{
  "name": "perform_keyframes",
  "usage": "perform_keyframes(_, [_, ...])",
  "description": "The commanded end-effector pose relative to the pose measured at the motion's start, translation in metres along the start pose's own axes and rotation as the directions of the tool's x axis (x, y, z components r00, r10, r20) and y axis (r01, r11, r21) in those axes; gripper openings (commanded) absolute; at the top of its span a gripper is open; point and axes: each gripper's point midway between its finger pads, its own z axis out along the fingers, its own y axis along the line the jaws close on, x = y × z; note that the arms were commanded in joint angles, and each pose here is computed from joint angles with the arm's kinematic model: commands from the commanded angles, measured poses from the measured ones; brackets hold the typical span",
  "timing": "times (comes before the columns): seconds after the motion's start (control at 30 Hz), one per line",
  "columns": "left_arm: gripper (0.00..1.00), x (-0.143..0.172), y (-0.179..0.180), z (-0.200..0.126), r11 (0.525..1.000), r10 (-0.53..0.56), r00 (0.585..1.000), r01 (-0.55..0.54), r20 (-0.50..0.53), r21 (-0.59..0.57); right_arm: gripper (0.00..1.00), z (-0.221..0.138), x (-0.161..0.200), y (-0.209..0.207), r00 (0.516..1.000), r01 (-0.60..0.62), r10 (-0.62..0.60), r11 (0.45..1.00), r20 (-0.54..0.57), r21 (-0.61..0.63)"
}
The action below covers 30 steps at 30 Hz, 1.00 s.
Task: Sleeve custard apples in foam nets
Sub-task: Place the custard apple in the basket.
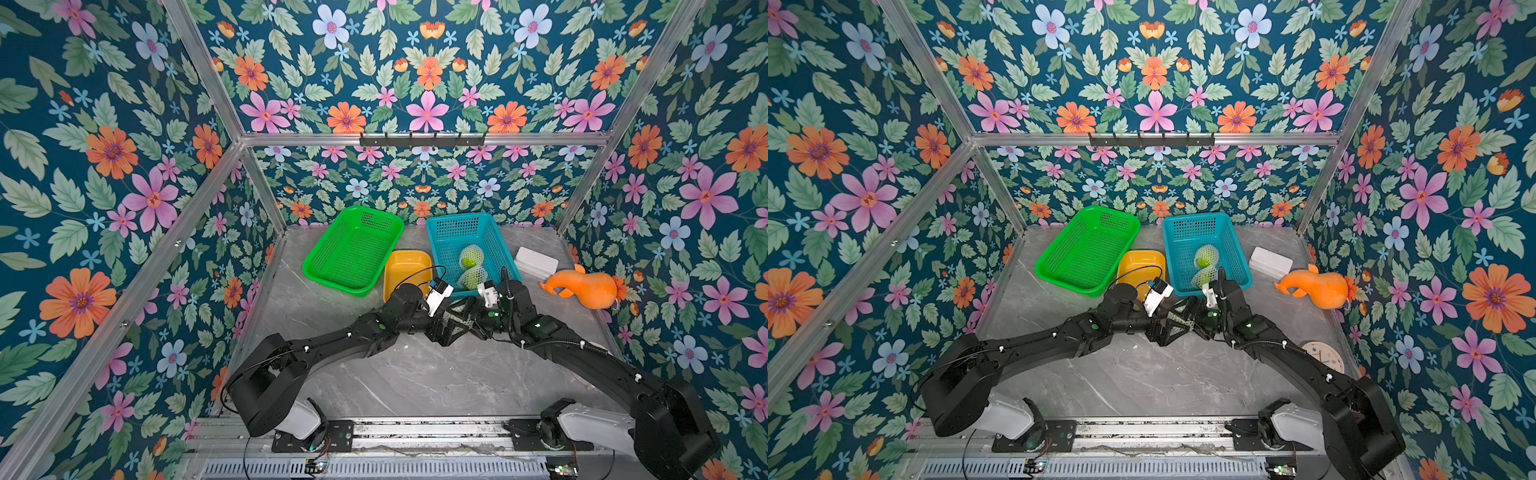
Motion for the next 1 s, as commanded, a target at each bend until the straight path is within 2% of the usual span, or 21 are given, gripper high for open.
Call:
perform_keyframes(0.0, [0.99,-0.008,0.0,0.002,0.999,0.035,0.999,-0.035,0.027,0.0,0.78,0.001,0.0,0.011,1.0,0.0,-0.001,0.999,-0.011,-0.048])
perform_keyframes(0.33, [0.98,-0.022,0.012,0.013,0.998,0.044,0.996,-0.04,0.078,-0.049,0.77,0.001,0.006,0.014,1.0,-0.013,0.01,0.997,-0.029,-0.08])
perform_keyframes(0.5, [0.85,-0.024,0.015,0.013,0.997,0.044,0.994,-0.038,0.098,-0.064,0.77,0.002,0.007,0.012,0.999,-0.016,0.014,0.997,-0.029,-0.077])
perform_keyframes(0.67, [0.88,-0.031,0.015,0.003,0.996,0.048,0.987,-0.035,0.155,-0.087,0.77,0.003,0.008,0.009,0.999,-0.024,0.021,0.997,-0.037,-0.079])
perform_keyframes(0.83, [0.85,-0.035,0.014,0.001,0.996,0.042,0.982,-0.027,0.184,-0.081,0.77,0.004,0.008,0.008,0.999,-0.029,0.026,0.997,-0.039,-0.078])
perform_keyframes(0.97, [0.84,-0.028,0.022,0.0,0.992,0.044,0.989,-0.027,0.141,-0.126,0.77,-0.001,0.006,0.007,1.0,-0.021,0.02,0.998,-0.015,-0.058])
